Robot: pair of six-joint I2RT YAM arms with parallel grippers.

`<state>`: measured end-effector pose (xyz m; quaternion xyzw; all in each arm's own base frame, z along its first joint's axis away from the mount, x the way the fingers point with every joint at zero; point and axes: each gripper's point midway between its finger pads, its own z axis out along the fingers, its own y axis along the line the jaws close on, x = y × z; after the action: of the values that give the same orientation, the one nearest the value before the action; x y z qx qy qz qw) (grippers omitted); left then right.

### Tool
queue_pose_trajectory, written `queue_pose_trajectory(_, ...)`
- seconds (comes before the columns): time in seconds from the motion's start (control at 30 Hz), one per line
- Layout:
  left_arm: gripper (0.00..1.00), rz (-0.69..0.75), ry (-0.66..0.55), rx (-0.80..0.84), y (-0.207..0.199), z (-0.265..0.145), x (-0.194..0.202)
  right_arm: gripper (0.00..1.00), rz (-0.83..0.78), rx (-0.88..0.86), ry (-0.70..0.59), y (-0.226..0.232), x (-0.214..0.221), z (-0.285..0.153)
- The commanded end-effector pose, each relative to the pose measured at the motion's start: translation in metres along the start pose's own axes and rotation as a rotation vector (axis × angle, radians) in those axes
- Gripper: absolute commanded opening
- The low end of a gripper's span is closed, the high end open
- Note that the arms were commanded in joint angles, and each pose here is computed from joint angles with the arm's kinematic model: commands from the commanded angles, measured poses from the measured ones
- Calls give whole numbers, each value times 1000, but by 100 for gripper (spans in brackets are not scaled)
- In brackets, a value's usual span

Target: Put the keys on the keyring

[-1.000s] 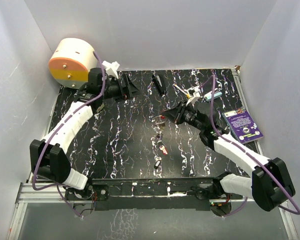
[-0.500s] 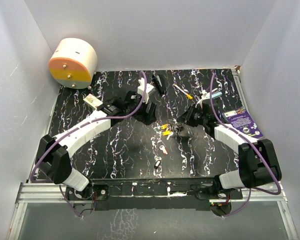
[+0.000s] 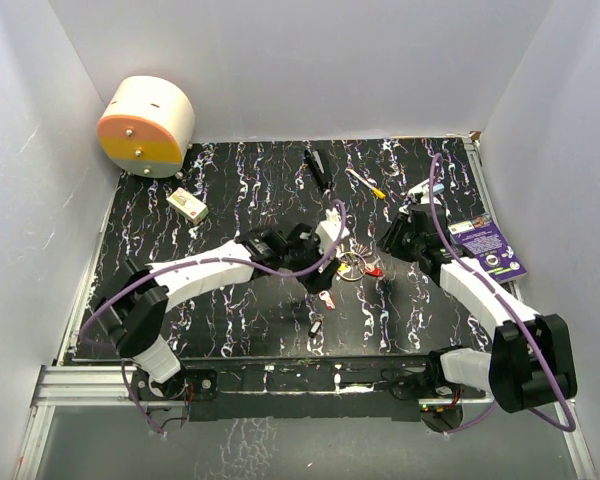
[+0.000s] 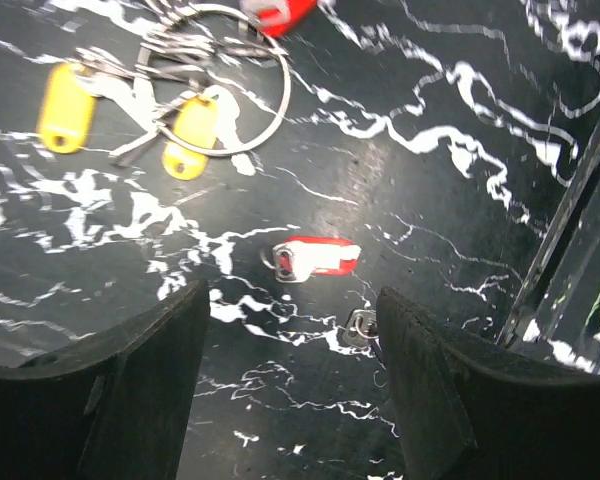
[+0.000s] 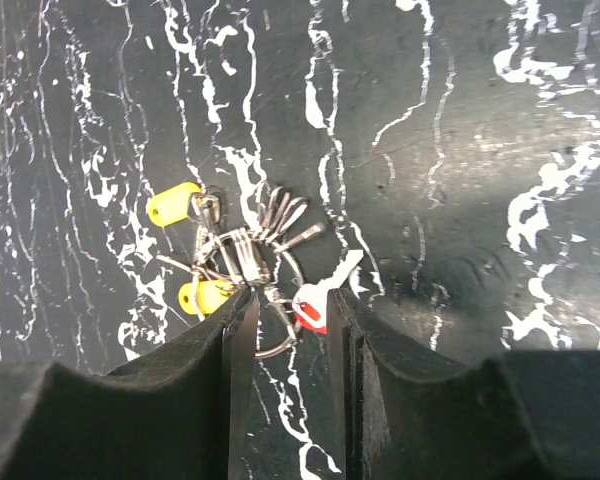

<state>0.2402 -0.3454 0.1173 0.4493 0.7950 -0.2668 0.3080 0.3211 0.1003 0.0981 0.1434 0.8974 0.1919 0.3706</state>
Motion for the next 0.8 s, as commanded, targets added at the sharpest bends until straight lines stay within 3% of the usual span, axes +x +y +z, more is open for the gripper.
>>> queue_pose_trajectory(0.0,65,107,21,42,-9,15,15,39,-35,74,-132,-5,-38,-21)
queue_pose_trajectory(0.23,65,163,36,37,1,41,35,37,-58,23,-155,5,-42,-31)
queue_pose_trajectory(0.4,64,124,38,3,9,51,45,33,-60,3,-170,9,-45,-36)
queue_pose_trajectory(0.57,52,88,50,12,6,54,47,31,-65,-6,-179,12,-48,-38)
queue_pose_trajectory(0.77,47,64,62,39,2,56,49,30,-71,-6,-176,12,-48,-37)
